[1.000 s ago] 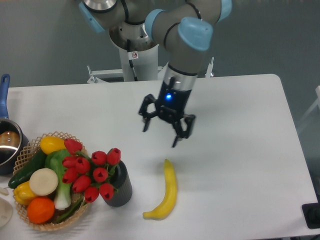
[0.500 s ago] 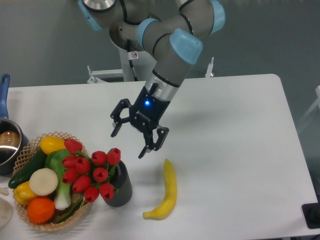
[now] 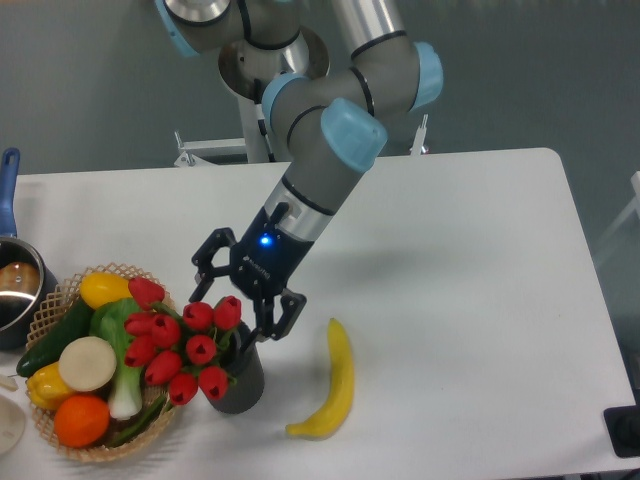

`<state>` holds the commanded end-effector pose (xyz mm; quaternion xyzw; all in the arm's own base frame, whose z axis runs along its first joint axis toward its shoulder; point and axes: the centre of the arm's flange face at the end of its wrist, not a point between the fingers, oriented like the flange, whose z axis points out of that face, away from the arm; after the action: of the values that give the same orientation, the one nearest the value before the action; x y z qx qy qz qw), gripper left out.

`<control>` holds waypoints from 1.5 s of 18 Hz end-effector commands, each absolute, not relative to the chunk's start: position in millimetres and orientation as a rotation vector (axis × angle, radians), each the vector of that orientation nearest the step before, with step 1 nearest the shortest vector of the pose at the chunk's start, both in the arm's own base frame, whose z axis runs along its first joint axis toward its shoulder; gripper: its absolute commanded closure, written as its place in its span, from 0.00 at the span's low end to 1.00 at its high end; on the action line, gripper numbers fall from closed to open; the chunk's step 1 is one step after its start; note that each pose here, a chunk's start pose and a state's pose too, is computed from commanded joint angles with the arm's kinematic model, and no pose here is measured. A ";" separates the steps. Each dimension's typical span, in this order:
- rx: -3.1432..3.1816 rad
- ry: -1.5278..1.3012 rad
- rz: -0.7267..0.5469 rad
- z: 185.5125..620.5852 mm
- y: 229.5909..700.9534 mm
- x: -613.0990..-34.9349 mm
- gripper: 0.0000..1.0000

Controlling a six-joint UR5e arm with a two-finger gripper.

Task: Pick up the flowers from the vase
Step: 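Close the gripper around the red tulip stems above the vase rim, then lift the gripped tulips up out of the dark grey vase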

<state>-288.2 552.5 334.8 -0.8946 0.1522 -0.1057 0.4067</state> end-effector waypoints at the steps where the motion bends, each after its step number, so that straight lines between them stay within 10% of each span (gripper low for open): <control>1: -2.254 0.400 -0.279 333.1 557.3 -280.0 0.00; 3: -2.238 0.394 -0.308 332.1 559.5 -277.1 0.13; 5: -2.222 0.382 -0.322 335.0 558.9 -278.5 0.69; 8: -2.212 0.380 -0.294 345.9 558.5 -287.3 0.99; 27: -2.065 0.214 -0.286 445.8 515.5 -304.8 1.00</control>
<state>-304.8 515.5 445.8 -0.8537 0.0887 -0.1183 0.4994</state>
